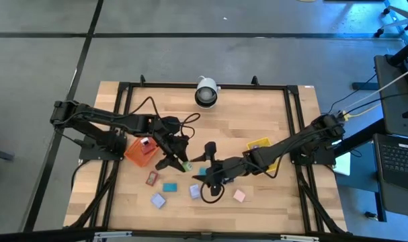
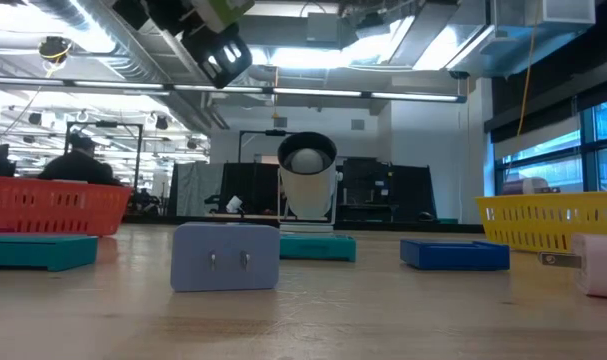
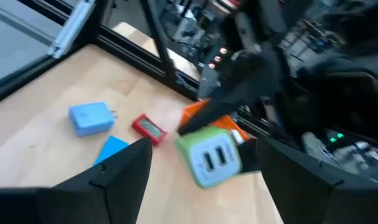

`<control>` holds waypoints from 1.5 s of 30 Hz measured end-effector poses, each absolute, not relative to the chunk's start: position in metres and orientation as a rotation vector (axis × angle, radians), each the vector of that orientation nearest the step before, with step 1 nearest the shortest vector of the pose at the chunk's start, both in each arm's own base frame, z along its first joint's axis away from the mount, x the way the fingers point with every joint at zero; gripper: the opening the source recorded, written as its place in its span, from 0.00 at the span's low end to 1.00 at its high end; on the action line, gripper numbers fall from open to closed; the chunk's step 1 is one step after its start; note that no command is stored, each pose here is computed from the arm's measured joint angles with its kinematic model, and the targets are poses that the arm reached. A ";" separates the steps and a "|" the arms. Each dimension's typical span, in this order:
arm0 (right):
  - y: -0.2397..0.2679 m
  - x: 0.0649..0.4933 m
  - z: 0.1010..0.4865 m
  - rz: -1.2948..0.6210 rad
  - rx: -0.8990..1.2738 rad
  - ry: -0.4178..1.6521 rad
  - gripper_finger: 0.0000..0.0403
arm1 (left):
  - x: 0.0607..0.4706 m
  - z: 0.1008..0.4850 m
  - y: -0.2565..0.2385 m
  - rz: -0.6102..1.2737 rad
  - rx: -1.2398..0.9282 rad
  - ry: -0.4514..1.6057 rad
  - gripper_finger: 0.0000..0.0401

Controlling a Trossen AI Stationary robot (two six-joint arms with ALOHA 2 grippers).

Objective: Pick & Place Office items
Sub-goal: Put the green charger adapter into the yellow basket

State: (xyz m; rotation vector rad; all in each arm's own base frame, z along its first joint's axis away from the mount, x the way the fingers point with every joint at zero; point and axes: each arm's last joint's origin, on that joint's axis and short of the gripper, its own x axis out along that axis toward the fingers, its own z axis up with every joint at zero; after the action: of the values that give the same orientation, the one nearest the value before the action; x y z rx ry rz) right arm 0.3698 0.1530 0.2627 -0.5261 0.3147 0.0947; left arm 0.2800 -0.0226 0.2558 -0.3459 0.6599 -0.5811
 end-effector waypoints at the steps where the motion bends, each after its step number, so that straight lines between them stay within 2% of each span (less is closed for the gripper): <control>1: 0.154 0.373 0.262 0.109 -0.524 0.312 0.71 | 0.280 0.256 -0.023 -0.580 -0.354 0.663 0.36; 16: 0.140 0.386 0.261 0.175 -0.403 0.321 0.71 | 0.279 0.256 -0.033 -0.650 -0.366 0.672 0.36; 35: 0.142 0.399 0.248 0.182 -0.386 0.281 0.71 | 0.280 0.258 -0.033 -0.679 -0.359 0.639 0.36; 39: 0.142 0.401 0.255 0.180 -0.392 0.273 0.66 | 0.281 0.260 -0.033 -0.702 -0.361 0.623 0.36; 45: 0.140 0.401 0.254 0.190 -0.385 0.289 0.48 | 0.280 0.261 -0.034 -0.713 -0.371 0.625 0.36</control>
State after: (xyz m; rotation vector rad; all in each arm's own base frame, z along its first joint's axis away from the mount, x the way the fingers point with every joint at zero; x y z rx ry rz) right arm 0.4012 0.1404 0.2535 -0.3845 0.2889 0.1904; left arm 0.2804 -0.0335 0.2605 -0.3712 0.6249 -0.7125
